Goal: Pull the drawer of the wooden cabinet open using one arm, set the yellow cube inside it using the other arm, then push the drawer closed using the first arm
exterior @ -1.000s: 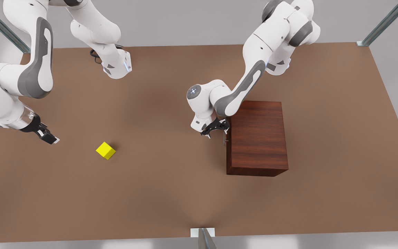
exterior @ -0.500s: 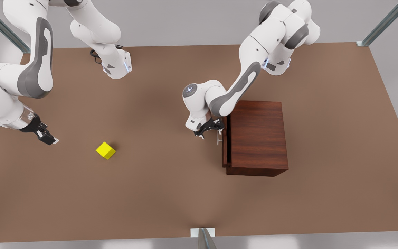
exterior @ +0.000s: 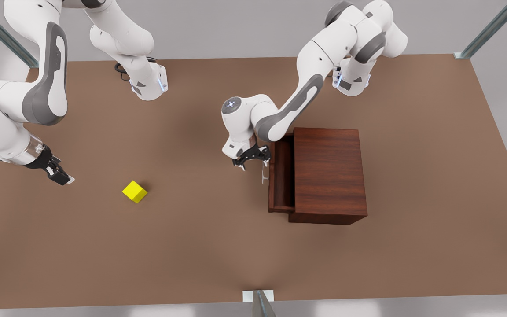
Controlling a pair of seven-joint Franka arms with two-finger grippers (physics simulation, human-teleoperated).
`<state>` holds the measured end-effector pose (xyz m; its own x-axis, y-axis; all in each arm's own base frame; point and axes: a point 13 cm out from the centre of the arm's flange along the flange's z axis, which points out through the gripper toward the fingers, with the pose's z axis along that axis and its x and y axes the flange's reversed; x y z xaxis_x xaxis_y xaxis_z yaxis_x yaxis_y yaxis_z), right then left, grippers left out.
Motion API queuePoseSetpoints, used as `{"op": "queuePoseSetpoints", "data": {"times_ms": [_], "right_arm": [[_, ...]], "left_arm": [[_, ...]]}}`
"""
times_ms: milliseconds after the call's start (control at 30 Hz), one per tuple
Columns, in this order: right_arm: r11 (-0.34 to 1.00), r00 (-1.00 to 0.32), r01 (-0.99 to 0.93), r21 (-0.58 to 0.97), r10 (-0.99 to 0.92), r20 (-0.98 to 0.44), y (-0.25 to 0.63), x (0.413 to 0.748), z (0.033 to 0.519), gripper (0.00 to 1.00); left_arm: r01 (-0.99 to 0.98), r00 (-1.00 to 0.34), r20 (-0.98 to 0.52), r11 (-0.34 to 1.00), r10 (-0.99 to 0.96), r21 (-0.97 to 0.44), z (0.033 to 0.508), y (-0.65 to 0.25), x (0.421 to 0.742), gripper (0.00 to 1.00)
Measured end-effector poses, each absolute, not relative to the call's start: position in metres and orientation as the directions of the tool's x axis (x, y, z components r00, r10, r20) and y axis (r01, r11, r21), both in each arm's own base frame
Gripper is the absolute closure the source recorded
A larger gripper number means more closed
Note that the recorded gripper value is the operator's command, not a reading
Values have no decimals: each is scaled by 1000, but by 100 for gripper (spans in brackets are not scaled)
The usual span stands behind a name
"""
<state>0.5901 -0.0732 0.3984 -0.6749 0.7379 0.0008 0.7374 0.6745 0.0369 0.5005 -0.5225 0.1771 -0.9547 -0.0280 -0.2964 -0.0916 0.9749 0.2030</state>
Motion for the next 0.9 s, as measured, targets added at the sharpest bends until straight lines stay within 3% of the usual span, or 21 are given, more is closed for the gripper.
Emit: {"op": "queuePoseSetpoints", "data": {"times_ms": [267,433,533,633,667,733,900], "right_arm": [[670,-670,742,40,742,-2,-73,593,401,0],[668,-669,743,37,743,1,-73,593,398,0],[684,-684,729,30,729,13,-53,597,389,0],[735,-736,677,32,677,24,11,616,378,0],[754,-754,656,29,656,31,36,619,370,0],[775,-775,632,19,631,37,66,624,351,0],[763,-763,646,-6,646,32,49,641,300,0]], "left_arm": [[-80,-953,-302,981,-23,177,186,-539,496,0],[-103,-960,-270,990,-73,98,288,-575,469,0],[-289,-943,-212,948,-257,135,344,-461,534,0],[-599,-799,-54,785,-599,157,391,-214,621,0],[-686,-720,15,715,-694,135,408,-128,629,0],[-763,-631,99,638,-770,100,421,-27,589,0],[-676,-733,114,737,-670,-18,430,-7,586,0]]}}
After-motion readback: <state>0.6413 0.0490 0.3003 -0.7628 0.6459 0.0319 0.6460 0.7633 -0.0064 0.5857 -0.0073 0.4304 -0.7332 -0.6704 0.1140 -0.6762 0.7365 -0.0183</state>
